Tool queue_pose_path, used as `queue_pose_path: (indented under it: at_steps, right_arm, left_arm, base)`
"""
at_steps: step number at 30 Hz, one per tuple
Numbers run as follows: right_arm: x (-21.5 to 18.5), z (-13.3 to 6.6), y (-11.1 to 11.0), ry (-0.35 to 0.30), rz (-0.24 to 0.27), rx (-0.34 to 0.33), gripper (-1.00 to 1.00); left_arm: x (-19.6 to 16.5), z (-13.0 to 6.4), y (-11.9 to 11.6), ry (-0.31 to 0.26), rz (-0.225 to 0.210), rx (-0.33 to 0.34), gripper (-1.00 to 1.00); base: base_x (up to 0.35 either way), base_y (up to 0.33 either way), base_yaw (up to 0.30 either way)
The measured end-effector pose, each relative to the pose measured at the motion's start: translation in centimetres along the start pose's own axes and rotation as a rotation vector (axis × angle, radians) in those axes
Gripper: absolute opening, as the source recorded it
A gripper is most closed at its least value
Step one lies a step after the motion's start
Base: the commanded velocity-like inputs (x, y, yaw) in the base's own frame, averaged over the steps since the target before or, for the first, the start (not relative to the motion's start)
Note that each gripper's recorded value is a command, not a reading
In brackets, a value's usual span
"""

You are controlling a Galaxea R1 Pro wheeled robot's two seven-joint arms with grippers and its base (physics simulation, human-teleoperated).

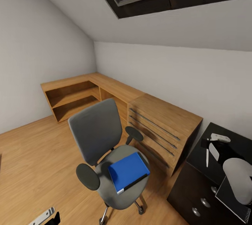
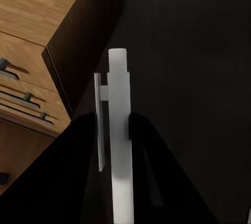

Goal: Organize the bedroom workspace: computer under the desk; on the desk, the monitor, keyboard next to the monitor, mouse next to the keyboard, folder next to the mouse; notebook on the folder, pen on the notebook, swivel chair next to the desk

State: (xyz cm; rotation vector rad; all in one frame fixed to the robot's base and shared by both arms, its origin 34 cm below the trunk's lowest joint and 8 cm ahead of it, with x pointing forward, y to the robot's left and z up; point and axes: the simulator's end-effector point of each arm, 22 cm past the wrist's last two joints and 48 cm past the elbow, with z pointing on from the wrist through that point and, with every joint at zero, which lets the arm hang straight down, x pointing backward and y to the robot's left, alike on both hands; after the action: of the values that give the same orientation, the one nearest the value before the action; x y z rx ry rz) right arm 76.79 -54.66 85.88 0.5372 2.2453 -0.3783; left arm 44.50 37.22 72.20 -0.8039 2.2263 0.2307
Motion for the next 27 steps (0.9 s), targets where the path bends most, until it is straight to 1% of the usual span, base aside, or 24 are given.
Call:
queue_pose_path:
  at_steps: [4, 9, 18, 24, 27]
  right_arm:
    - [0.4, 0.4, 0.1, 0.001, 0.0, 0.001, -1.0]
    - [0.8, 0.9, 0.2, 0.0, 0.0, 0.001, -1.0]
    - [1.3, 1.7, 0.3, -0.02, 0.002, 0.001, -1.0]
    - [1.8, 2.3, 0.1, -0.024, 0.003, 0.016, -1.0]
    - [1.9, 2.6, 0.1, -0.035, 0.003, 0.018, -1.0]
  left_arm:
    - [-0.1, -0.7, 0.3, -0.015, -0.003, 0.009, 1.0]
    - [0.0, -0.9, 0.3, -0.026, -0.005, 0.016, 1.0]
    - [1.2, -0.2, 0.7, -0.021, -0.003, 0.013, 1.0]
    - [1.8, 0.4, 0.8, -0.02, -0.003, 0.012, 1.0]
    - [2.1, 0.7, 0.8, -0.02, -0.003, 0.012, 1.0]
  base:
    - [0.0, 0.0, 0.0]
    - [0.0, 0.0, 0.0]
    - [0.0, 0.0, 0.0]
    - [0.0, 0.0, 0.0]
    - [0.0, 0.0, 0.0]
